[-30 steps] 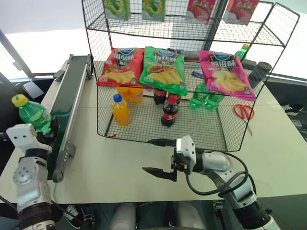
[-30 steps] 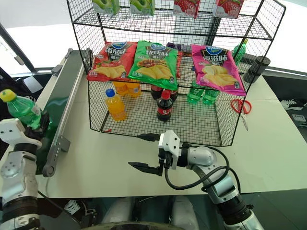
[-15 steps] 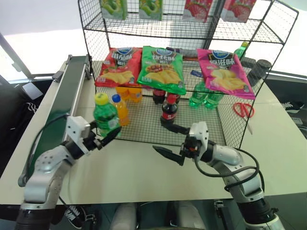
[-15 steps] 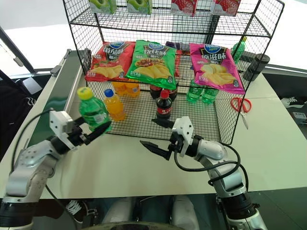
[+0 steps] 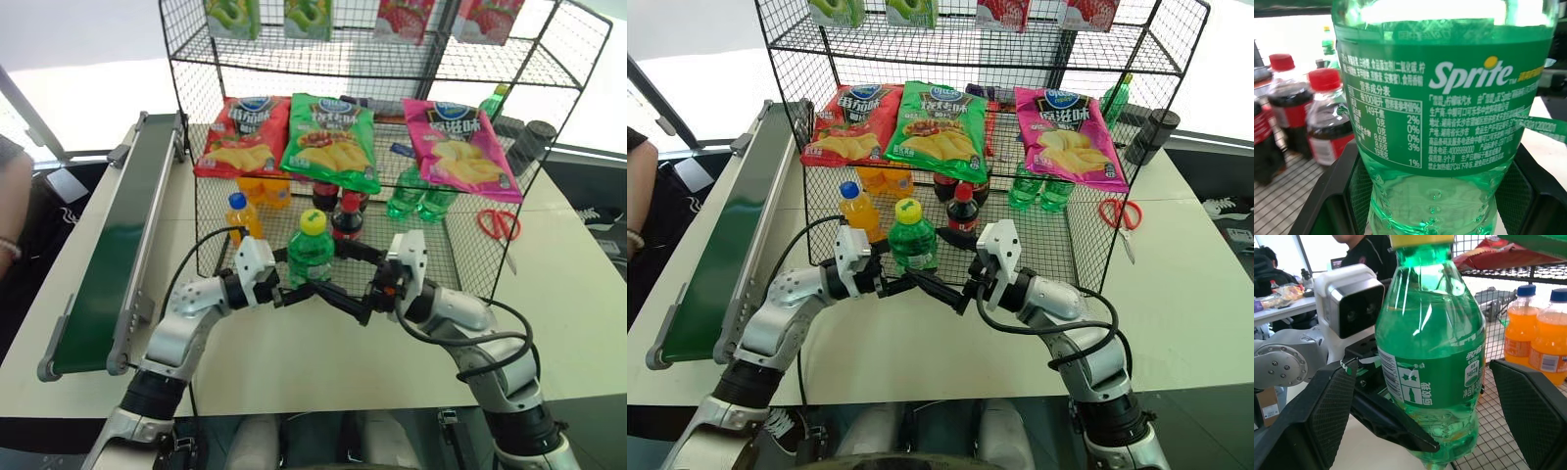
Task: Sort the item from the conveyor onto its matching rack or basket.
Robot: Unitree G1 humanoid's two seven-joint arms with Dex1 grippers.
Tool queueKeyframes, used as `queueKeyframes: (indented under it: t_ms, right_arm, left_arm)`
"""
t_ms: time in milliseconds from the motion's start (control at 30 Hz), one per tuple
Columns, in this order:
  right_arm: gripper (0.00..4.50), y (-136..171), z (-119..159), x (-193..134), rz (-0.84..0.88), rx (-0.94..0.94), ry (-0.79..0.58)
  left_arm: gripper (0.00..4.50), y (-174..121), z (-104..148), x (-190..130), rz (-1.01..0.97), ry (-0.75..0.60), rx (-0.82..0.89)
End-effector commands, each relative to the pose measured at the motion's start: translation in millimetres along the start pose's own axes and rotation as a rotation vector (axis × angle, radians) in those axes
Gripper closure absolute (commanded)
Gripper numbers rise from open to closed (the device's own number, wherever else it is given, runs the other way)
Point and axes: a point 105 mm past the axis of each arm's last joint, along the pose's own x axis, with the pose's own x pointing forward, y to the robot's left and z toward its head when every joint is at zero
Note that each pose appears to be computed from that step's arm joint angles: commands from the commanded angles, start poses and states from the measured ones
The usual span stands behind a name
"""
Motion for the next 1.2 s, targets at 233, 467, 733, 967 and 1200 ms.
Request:
queueKeyframes:
  t_ms: [233,467,733,967,1200]
  right_arm:
    - [0.00,1.4,10.8,-1.0,-0.018,-0.010,-0.048]
    - [1.25,3.2,9.5,-2.8,0.011,0.024,-0.045]
    - [1.45,2.0,11.6,-2.6,-0.003,-0.005,-0.051]
    - [1.45,-29.4,23.1,-20.0,-0.185,-0.080,-0.084]
    - [1.45,-74.0,15.6,-73.1,-0.519,-0.117,-0.080]
  left_arm:
    - [1.73,-10.6,16.4,11.4,-0.088,-0.058,0.083]
    - [1.73,-15.4,16.3,12.9,-0.107,-0.056,0.083]
    - [0.11,-12.3,10.1,13.1,-0.074,-0.040,0.059]
    - [0.11,0.5,-14.7,-17.4,0.042,0.048,-0.031]
    - [0.11,2.9,-15.0,-34.6,0.132,0.058,-0.010]
